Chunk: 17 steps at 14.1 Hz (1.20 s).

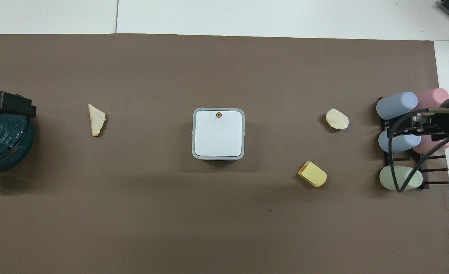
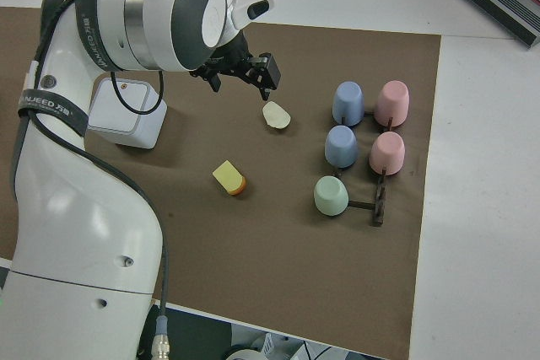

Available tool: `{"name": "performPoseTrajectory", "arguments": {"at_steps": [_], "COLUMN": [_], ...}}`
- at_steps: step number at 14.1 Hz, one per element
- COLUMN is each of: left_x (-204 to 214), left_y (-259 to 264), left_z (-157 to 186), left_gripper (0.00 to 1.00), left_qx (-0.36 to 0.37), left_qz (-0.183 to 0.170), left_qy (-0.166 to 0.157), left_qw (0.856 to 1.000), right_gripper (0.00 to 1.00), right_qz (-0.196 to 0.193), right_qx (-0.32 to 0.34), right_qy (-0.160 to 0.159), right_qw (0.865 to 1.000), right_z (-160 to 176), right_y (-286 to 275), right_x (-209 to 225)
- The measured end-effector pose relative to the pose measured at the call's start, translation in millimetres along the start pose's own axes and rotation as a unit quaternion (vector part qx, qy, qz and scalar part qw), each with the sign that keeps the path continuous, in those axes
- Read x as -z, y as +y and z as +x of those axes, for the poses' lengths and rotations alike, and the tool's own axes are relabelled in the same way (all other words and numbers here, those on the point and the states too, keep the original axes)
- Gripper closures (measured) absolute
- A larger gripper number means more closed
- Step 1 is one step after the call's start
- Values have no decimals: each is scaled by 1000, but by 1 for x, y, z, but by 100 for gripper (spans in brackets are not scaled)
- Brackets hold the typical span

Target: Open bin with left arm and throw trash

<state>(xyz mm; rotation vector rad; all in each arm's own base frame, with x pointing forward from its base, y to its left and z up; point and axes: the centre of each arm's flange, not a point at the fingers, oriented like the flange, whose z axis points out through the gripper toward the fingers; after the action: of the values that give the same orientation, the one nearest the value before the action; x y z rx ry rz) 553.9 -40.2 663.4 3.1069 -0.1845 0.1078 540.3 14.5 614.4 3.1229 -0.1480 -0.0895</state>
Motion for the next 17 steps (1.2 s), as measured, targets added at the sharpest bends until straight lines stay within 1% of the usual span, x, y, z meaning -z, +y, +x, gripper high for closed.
{"name": "performPoseTrajectory", "arguments": {"at_steps": [17], "left_x": [-4], "left_y": [9], "left_z": [0], "left_gripper": [0], "left_qx": [-8], "left_qz": [-1], "left_qy": [-4], "left_qw": [1000], "right_gripper": [0], "right_qz": [0], "right_qx": [1], "right_qy": [-2], "right_qw": [1000], "right_z": [-1], "right_y": [-1], "right_x": [-1]}}
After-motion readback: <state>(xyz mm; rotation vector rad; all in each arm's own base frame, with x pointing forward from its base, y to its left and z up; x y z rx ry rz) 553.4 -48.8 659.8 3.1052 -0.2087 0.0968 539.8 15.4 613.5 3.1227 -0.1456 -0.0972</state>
